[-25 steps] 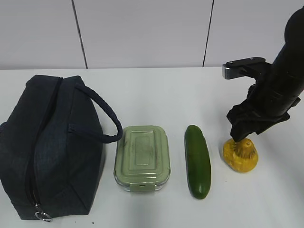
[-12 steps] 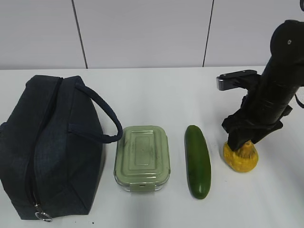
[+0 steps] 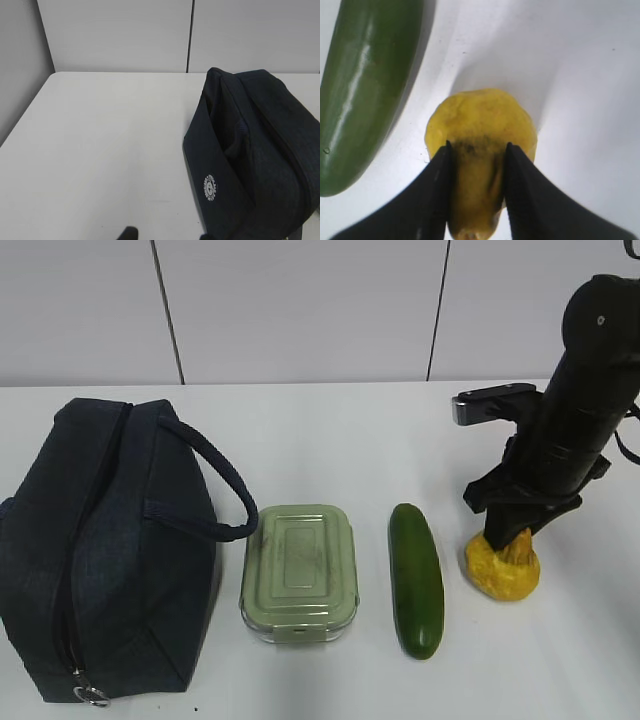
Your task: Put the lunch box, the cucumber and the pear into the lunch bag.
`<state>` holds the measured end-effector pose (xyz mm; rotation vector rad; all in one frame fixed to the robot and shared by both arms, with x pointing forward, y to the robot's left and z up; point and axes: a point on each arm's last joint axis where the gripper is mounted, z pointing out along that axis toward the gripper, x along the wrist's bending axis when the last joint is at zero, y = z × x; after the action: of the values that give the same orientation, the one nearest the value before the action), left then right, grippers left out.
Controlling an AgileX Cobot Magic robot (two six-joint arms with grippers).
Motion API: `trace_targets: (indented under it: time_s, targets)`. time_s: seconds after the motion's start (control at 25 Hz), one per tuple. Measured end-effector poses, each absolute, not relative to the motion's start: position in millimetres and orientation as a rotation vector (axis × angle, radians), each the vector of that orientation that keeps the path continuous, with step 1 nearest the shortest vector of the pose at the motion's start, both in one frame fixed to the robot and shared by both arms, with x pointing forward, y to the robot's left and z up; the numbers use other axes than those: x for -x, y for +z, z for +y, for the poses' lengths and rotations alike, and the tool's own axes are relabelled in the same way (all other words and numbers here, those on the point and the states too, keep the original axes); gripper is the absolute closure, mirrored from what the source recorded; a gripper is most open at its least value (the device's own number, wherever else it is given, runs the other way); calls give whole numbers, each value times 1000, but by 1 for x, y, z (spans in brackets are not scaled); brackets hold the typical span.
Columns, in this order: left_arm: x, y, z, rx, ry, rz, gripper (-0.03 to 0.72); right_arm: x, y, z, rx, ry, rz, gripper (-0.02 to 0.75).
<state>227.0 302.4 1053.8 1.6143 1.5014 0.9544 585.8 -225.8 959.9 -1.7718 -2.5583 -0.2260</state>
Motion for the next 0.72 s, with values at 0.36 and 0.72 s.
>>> trace_targets:
  time_s: [0.36, 0.72]
  targets:
    - [-227, 1054, 302, -1614, 954, 1501, 450, -587, 965, -225, 1754, -200, -2542, 481]
    - [-227, 1054, 302, -1614, 954, 1501, 450, -603, 1001, -221, 1742, -252, -2572, 483]
